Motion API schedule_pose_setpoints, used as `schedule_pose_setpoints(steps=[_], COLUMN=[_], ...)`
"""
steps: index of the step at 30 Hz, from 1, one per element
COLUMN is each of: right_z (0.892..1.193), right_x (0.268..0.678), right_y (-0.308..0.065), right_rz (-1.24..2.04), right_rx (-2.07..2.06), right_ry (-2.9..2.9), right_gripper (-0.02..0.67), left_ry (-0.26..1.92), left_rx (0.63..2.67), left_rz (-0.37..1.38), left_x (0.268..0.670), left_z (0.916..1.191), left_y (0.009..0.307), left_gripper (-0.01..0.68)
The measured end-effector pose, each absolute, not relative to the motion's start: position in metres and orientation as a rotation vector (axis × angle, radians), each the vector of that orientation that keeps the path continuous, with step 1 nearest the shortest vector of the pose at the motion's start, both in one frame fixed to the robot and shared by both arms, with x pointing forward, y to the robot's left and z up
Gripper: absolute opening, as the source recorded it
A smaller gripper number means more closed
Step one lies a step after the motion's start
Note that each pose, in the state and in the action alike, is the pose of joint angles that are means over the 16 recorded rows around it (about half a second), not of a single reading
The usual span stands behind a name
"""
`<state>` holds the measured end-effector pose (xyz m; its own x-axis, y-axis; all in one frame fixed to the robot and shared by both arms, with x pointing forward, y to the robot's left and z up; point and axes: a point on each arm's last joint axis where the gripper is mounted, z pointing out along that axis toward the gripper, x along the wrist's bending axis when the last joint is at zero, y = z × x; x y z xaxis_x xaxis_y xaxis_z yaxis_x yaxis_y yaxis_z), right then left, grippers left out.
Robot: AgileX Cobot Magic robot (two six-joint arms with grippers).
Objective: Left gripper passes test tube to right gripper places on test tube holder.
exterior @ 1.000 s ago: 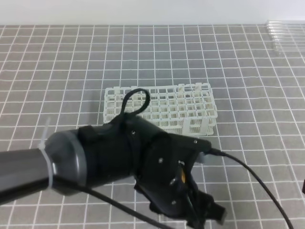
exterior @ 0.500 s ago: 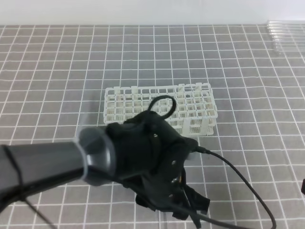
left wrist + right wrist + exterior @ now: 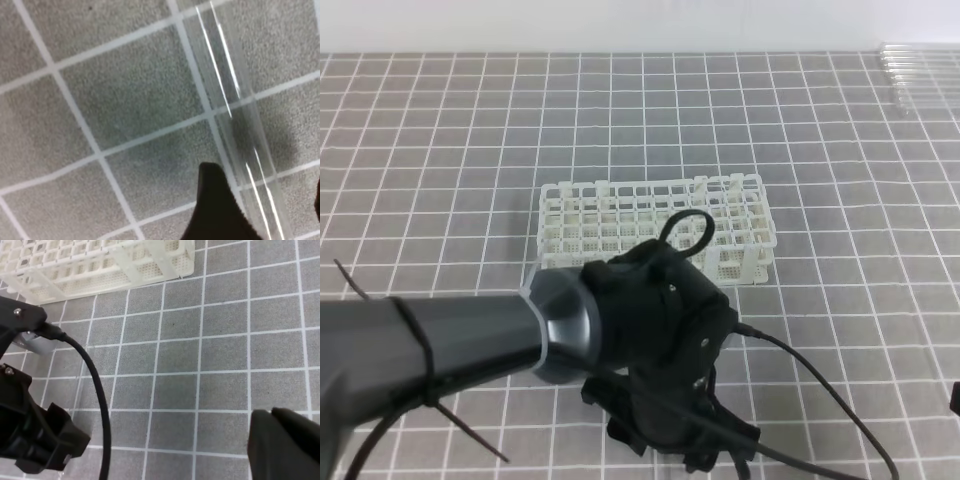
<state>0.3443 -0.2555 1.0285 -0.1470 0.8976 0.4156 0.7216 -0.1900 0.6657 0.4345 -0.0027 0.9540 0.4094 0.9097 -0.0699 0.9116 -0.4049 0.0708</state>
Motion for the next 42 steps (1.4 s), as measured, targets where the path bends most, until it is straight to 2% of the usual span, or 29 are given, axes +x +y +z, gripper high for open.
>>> schedule_pose_setpoints(steps=[9, 14, 25, 32, 36, 42], right_z=[1.029, 1.029, 1.029, 1.029, 1.029, 1.031], right_x=[0.344, 0.344, 0.344, 0.344, 0.344, 0.343], right_y=[-0.255, -0.255, -0.255, -0.255, -0.255, -0.253], right_rz=[1.252, 1.255, 1.260, 1.261, 1.262, 1.267], right_rx=[1.905, 1.901, 1.894, 1.894, 1.894, 1.881], right_ry=[1.852, 1.855, 1.860, 1.860, 1.860, 1.884], right_gripper=[-0.013, -0.013, -0.013, -0.013, -0.013, -0.013], left_ry=[1.680, 1.676, 1.561, 1.434, 1.379, 1.307], left_rx=[2.574, 2.590, 2.695, 2.773, 2.790, 2.731], left_rz=[-0.048, -0.055, -0.069, -0.064, -0.051, -0.007], left_x=[0.436, 0.436, 0.436, 0.435, 0.435, 0.435], left_z=[0.943, 0.940, 0.939, 0.941, 0.946, 0.972], left_y=[-0.004, -0.004, -0.002, 0.000, 0.000, 0.003], left_gripper=[0.367, 0.333, 0.129, 0.051, 0.063, 0.056])
